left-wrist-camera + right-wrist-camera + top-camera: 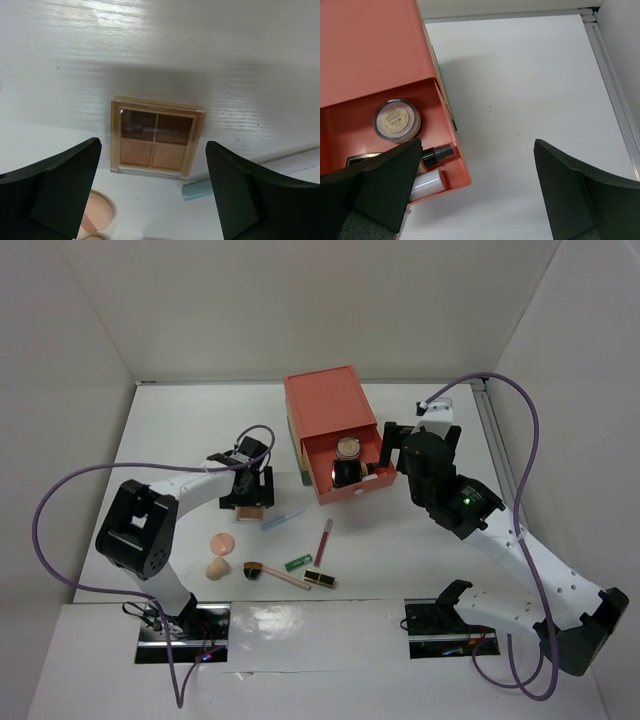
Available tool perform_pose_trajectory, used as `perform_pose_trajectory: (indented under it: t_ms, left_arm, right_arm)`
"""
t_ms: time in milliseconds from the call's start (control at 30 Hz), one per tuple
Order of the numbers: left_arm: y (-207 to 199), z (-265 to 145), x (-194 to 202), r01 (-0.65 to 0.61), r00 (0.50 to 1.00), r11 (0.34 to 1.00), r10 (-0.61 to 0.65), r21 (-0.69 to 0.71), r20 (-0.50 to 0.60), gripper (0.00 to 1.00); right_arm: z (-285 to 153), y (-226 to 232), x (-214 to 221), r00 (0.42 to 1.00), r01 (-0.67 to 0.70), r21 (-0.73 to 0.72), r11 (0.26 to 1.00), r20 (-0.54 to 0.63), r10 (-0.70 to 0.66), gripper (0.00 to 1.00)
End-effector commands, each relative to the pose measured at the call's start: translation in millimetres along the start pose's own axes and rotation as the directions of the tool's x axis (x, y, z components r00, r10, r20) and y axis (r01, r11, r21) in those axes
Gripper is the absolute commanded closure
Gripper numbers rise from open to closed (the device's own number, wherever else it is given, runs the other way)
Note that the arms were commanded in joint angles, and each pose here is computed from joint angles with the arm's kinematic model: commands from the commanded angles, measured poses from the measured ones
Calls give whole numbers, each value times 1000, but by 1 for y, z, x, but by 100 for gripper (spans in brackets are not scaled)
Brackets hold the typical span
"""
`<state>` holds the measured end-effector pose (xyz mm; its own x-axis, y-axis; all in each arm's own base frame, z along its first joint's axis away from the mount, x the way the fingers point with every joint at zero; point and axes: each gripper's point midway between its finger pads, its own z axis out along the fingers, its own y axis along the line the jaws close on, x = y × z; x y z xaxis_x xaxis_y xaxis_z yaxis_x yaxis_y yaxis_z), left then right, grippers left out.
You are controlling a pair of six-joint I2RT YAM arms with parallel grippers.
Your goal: Organize the makeup
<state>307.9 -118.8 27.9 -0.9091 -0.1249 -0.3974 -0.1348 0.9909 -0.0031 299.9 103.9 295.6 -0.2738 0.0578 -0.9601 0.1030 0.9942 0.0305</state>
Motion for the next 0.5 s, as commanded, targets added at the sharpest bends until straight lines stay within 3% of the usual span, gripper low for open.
perform_pose_trajectory:
  t_ms: [0, 200, 333, 367, 467]
  left_arm:
    - [4, 4, 0, -40, 999, 999, 40, -5, -12, 0]
    - [6, 20, 15, -52, 996, 998, 51, -21, -69, 3]
    - [9, 24, 22, -49, 995, 998, 46, -32, -90, 24]
    - [10, 24, 25, -42, 994, 998, 38, -38, -99, 39]
    - [7, 8, 7, -23, 998, 999, 21, -39, -53, 58]
  right_arm:
    - [2, -3, -10, 999, -23, 19, 1000, 38, 23, 0]
    - [2, -2, -12, 999, -30, 17, 999, 44, 29, 0]
    - [-1, -3, -16, 997, -49, 10, 999, 64, 49, 0]
    - [-1, -3, -16, 997, -49, 10, 999, 64, 49, 0]
    - [0, -3, -15, 997, -41, 10, 999, 65, 41, 0]
